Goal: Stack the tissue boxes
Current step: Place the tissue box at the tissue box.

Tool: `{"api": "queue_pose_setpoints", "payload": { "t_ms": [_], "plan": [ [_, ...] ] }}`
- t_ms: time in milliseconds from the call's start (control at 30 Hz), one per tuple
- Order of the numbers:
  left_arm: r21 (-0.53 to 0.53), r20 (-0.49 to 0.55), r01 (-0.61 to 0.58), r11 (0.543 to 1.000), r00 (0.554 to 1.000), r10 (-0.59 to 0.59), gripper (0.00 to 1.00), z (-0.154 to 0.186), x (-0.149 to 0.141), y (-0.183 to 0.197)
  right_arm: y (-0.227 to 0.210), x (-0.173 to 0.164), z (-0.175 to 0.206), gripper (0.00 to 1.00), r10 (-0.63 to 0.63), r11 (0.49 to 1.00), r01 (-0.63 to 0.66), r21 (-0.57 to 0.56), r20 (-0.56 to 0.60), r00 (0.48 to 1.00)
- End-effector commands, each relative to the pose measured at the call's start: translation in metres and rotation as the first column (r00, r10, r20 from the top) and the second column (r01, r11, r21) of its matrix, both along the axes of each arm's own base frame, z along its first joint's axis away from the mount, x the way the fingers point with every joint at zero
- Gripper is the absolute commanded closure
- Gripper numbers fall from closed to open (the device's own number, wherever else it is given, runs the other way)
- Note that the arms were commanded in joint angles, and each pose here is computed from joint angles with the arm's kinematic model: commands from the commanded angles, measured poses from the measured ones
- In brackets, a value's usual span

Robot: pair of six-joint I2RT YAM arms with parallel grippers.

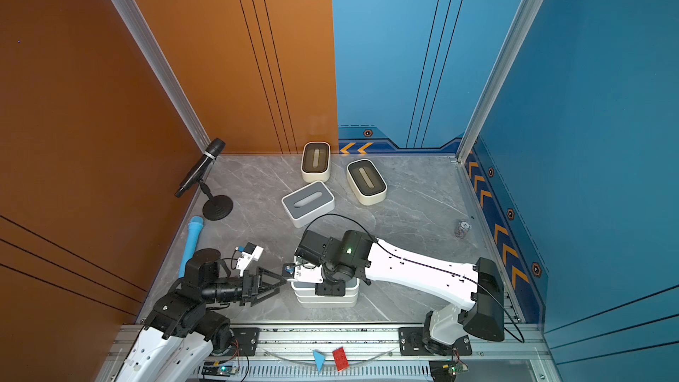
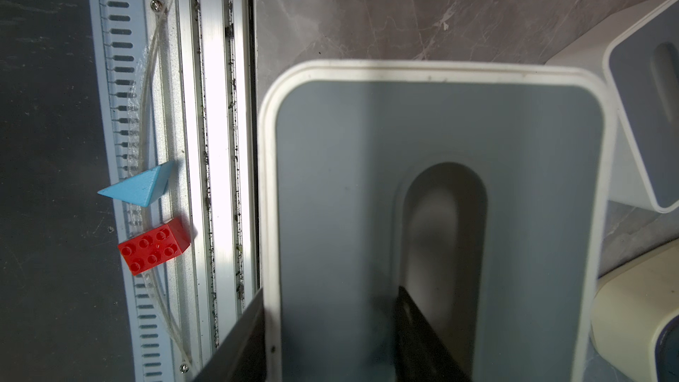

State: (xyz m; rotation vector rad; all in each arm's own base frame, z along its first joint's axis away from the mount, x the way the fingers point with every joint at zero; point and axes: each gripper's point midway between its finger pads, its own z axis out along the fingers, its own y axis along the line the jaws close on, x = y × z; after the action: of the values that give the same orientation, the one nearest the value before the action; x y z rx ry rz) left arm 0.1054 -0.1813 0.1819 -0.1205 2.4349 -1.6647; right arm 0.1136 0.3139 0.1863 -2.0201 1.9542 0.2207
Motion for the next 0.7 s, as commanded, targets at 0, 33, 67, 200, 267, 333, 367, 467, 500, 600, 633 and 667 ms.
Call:
{"api": "queue_pose_setpoints", "payload": {
  "t_ms": [0,33,67,200,267,333,367,467,500,600,633,667],
  "plan": [
    [0.009,-0.002,0.017,1.0,1.0,-0.017,0.02,-0.0041,-0.0031,-0.0005,0.0054,-0.0001,0.0015,0.5,-0.005,1.0,0.005,0.017,0.006,1.0],
    [0.009,-0.001,0.017,1.0,1.0,-0.017,0.02,-0.0036,-0.0031,-0.0006,0.0053,-0.0001,0.0014,0.49,-0.006,1.0,0.006,0.017,0.006,1.0],
    [0.008,0.002,0.02,1.0,1.0,-0.02,0.02,-0.0031,-0.0033,-0.0007,0.0056,-0.0001,0.0018,0.49,-0.006,1.0,0.006,0.019,0.006,1.0],
    [0.009,0.0,0.019,1.0,1.0,-0.019,0.02,-0.0039,-0.0034,-0.0007,0.0056,0.0004,0.0016,0.48,-0.008,1.0,0.008,0.019,0.007,1.0],
    [0.009,0.0,0.019,1.0,1.0,-0.019,0.02,-0.0038,-0.0035,-0.0007,0.0061,0.0003,0.0024,0.47,-0.009,1.0,0.008,0.021,0.007,1.0],
    [0.008,0.003,0.02,1.0,1.0,-0.02,0.02,-0.0034,-0.0039,-0.0007,0.006,-0.0001,0.0027,0.46,-0.008,1.0,0.008,0.022,0.007,1.0],
    [0.008,-0.001,0.02,1.0,1.0,-0.02,0.02,-0.0044,-0.004,-0.0007,0.0058,0.0002,0.0029,0.46,-0.009,1.0,0.009,0.022,0.009,1.0],
    [0.009,-0.005,0.019,1.0,1.0,-0.019,0.02,-0.0049,-0.0039,-0.0007,0.0059,0.0004,0.0026,0.45,-0.009,1.0,0.009,0.023,0.008,1.0],
    [0.008,-0.002,0.019,1.0,1.0,-0.019,0.02,-0.0044,-0.0041,-0.0007,0.0061,0.0003,0.0027,0.45,-0.009,1.0,0.009,0.023,0.008,1.0],
    [0.006,0.001,0.02,1.0,1.0,-0.02,0.02,-0.0036,-0.0046,-0.0008,0.0056,-0.0001,0.0016,0.44,-0.008,1.0,0.008,0.02,0.007,1.0],
    [0.006,0.0,0.02,1.0,1.0,-0.02,0.02,-0.0036,-0.0046,-0.0007,0.0057,-0.0002,0.0019,0.44,-0.008,1.0,0.008,0.02,0.007,1.0],
    [0.006,-0.001,0.018,1.0,1.0,-0.018,0.02,-0.0038,-0.0045,-0.0006,0.0058,-0.0002,0.0018,0.44,-0.009,1.0,0.009,0.021,0.007,1.0]
  ]
}}
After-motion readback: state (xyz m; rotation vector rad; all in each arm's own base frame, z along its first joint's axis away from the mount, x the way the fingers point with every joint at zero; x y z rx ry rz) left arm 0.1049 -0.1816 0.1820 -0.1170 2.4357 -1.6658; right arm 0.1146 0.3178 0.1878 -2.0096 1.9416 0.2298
